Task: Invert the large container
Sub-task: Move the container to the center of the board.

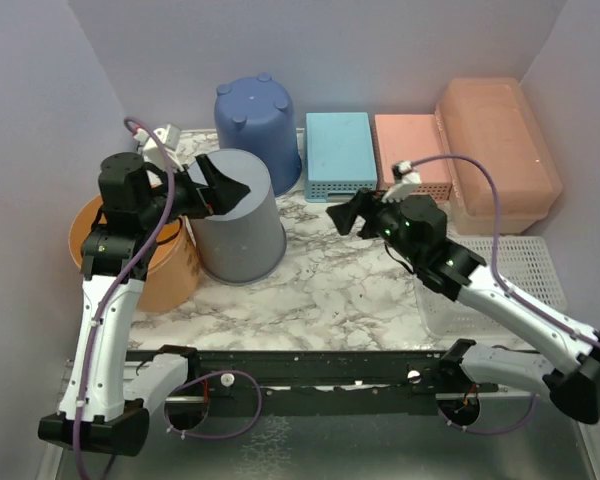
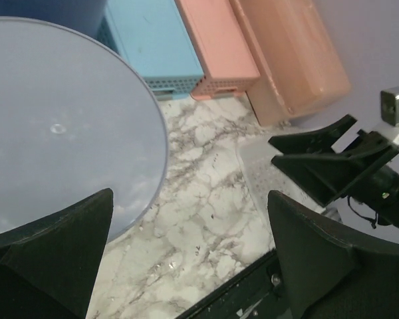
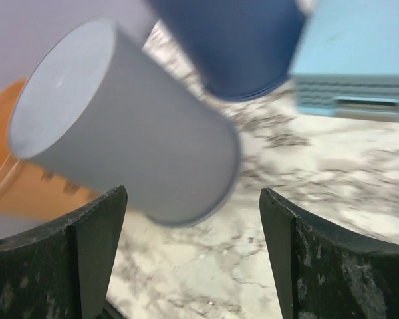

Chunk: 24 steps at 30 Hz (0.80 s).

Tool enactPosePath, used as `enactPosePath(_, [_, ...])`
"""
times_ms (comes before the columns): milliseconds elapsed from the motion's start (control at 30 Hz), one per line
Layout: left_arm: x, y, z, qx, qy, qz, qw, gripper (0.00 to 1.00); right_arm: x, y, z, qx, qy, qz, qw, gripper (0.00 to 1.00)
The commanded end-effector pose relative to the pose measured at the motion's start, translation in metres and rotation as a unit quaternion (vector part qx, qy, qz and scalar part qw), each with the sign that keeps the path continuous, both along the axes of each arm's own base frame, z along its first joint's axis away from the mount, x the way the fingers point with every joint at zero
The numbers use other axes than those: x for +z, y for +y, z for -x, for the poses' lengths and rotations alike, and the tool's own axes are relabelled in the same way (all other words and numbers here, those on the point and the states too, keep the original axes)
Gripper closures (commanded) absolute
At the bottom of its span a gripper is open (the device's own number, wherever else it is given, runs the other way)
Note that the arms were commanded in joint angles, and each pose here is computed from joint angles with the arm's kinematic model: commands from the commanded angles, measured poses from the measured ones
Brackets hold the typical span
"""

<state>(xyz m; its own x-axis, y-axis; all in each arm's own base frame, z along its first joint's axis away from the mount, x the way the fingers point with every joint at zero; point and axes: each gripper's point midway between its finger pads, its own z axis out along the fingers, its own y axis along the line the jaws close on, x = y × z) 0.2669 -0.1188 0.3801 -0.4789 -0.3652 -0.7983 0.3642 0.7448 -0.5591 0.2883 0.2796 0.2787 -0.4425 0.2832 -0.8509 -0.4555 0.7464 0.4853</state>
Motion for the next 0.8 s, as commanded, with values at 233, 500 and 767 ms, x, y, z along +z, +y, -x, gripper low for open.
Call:
enactPosePath(233, [-0.043, -0.125, 0.023, -0.111, 0.041, -0.078, 0.99, 0.01, -0.019, -0.179, 0.021, -0.384, 0.03, 0.01, 0.923, 0.13])
enactPosePath(500, [-0.096, -0.156, 0.005, -0.054, 0.071, -0.156, 0.984, 0.01, -0.002, -0.218, 0.044, -0.434, 0.006, -0.065, 0.899, 0.13])
enactPosePath(767, [-0.131, -0.114, -0.02, 0.061, 0.083, -0.257, 0.961, 0.01, 0.001, -0.209, 0.043, -0.408, 0.01, -0.042, 0.912, 0.13])
